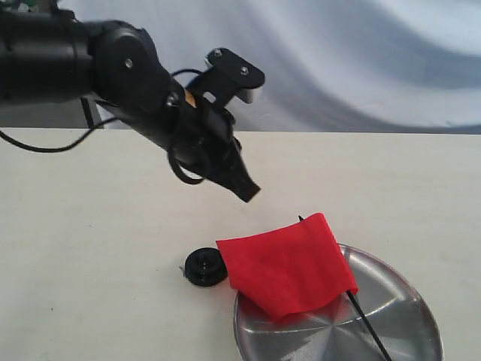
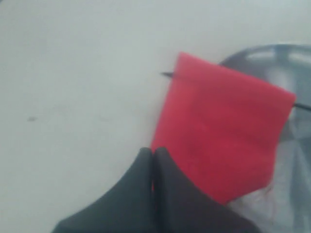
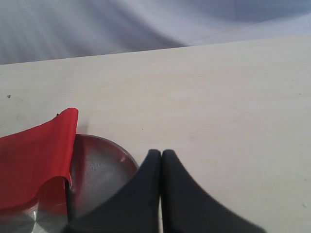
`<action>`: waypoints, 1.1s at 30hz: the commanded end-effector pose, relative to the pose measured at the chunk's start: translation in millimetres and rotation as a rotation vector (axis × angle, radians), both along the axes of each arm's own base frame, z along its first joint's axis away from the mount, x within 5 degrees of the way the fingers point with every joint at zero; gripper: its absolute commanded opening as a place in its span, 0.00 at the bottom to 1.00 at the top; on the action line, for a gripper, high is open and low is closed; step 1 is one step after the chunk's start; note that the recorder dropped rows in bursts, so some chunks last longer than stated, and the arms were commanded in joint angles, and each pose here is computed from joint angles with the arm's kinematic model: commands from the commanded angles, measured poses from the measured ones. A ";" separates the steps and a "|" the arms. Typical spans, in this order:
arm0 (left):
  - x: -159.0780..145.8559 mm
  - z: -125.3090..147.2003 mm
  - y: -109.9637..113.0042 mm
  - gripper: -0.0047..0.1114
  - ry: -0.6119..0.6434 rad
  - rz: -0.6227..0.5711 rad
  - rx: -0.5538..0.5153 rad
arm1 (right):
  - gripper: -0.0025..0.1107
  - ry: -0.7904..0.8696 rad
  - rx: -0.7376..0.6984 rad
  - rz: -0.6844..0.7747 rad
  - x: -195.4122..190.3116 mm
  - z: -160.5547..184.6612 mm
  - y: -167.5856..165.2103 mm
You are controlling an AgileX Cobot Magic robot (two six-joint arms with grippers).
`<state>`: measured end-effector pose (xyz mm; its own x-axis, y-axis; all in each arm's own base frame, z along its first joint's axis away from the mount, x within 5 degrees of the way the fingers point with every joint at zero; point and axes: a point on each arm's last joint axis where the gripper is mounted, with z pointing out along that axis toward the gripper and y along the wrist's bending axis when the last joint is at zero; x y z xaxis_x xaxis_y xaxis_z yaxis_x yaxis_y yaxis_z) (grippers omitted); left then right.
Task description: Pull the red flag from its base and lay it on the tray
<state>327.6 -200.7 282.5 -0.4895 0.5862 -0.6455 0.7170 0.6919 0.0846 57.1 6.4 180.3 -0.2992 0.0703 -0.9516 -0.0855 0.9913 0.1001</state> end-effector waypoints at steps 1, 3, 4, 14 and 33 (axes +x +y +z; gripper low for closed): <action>-18.9 29.3 35.2 0.04 -0.043 0.108 0.212 | 0.02 -0.009 -0.005 -0.001 0.5 1.3 -0.2; -33.2 40.4 47.9 0.04 -0.060 0.142 0.235 | 0.02 -0.009 -0.005 -0.001 0.5 1.3 -0.2; -39.8 43.8 52.1 0.04 -0.071 0.150 0.228 | 0.02 -0.009 -0.005 -0.001 0.5 1.3 -0.2; -152.0 68.3 113.3 0.04 -0.313 0.244 -0.069 | 0.02 -0.009 -0.005 -0.001 0.5 1.3 -0.2; -291.3 -16.5 186.4 0.04 -0.581 0.348 -0.697 | 0.02 -0.009 -0.005 -0.001 0.5 1.3 -0.2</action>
<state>33.9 -11.5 277.1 -0.0498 -0.1174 -0.9918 0.4240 0.8967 -0.1274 57.1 6.4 180.3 -0.2992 0.0703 -0.9516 -0.0855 0.9913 0.1001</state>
